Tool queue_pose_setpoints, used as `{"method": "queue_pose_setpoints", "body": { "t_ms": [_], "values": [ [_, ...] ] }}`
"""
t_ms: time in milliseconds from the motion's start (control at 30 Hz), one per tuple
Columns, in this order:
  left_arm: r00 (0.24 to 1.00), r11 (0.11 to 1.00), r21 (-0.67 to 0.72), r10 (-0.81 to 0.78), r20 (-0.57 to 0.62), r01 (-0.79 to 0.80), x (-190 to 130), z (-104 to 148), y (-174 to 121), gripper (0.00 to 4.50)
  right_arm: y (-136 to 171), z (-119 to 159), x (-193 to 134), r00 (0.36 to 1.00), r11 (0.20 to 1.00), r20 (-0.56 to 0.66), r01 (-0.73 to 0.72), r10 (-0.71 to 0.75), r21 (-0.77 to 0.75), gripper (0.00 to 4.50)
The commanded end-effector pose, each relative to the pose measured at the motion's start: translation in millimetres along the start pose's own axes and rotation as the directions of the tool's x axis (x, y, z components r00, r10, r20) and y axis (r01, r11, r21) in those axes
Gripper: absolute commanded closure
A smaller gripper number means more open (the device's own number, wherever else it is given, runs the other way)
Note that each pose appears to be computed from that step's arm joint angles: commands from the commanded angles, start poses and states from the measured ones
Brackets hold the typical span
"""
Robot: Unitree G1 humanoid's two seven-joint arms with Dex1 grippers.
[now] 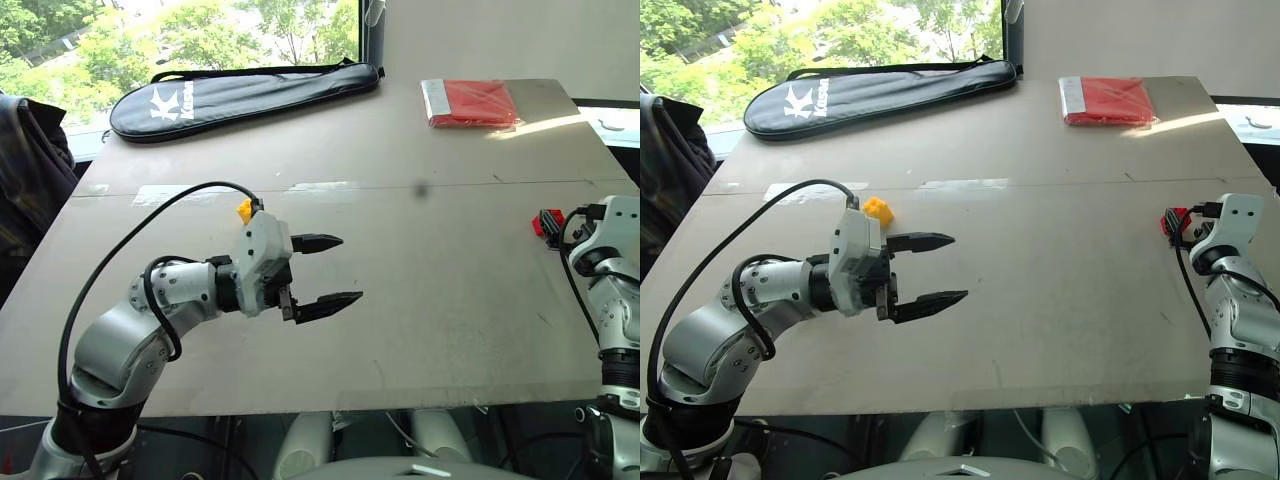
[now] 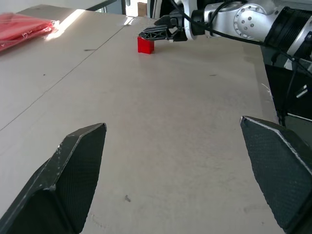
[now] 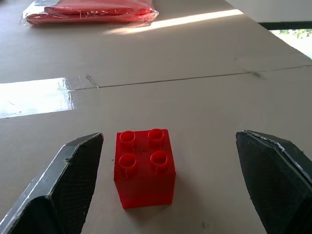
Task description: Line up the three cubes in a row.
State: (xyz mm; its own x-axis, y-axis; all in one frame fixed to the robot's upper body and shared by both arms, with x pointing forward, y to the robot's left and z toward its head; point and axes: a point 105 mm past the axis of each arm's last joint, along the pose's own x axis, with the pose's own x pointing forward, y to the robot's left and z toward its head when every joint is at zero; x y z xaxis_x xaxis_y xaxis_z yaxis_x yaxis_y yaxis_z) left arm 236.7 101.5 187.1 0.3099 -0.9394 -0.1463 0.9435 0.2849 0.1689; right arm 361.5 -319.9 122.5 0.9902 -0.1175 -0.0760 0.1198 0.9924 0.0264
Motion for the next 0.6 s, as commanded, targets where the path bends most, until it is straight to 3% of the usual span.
{"method": "queue_pose_setpoints", "body": {
  "t_ms": [33,233,267,333,500,600],
  "values": [
    [1.0,0.999,0.036,-0.007,0.011,0.006,-2,9,-4,0.02,4,4,5,1.0,1.0,0.011,-0.017,0.017,-0.005,0.0],
    [1.0,0.999,0.033,0.003,0.019,-0.004,-6,10,-3,0.02,11,-8,11,0.998,0.998,-0.034,-0.059,0.058,-0.008,0.0],
    [1.0,0.999,0.032,0.0,0.018,-0.001,-7,9,-4,0.0,12,-8,11,0.997,0.998,-0.035,-0.065,0.065,-0.01,0.52],
    [1.0,0.999,0.033,0.006,0.026,-0.007,-8,9,-3,0.0,13,-8,12,0.997,0.997,-0.034,-0.072,0.071,-0.018,0.78],
    [0.998,0.999,0.031,0.028,0.065,-0.03,-5,11,0,0.0,13,-6,12,0.996,0.996,-0.029,-0.081,0.08,-0.038,3.24],
    [0.998,0.999,0.028,0.026,0.062,-0.028,-4,7,-2,0.0,22,-1,10,0.989,0.987,-0.015,-0.151,0.15,-0.062,3.25]
  ]
}}
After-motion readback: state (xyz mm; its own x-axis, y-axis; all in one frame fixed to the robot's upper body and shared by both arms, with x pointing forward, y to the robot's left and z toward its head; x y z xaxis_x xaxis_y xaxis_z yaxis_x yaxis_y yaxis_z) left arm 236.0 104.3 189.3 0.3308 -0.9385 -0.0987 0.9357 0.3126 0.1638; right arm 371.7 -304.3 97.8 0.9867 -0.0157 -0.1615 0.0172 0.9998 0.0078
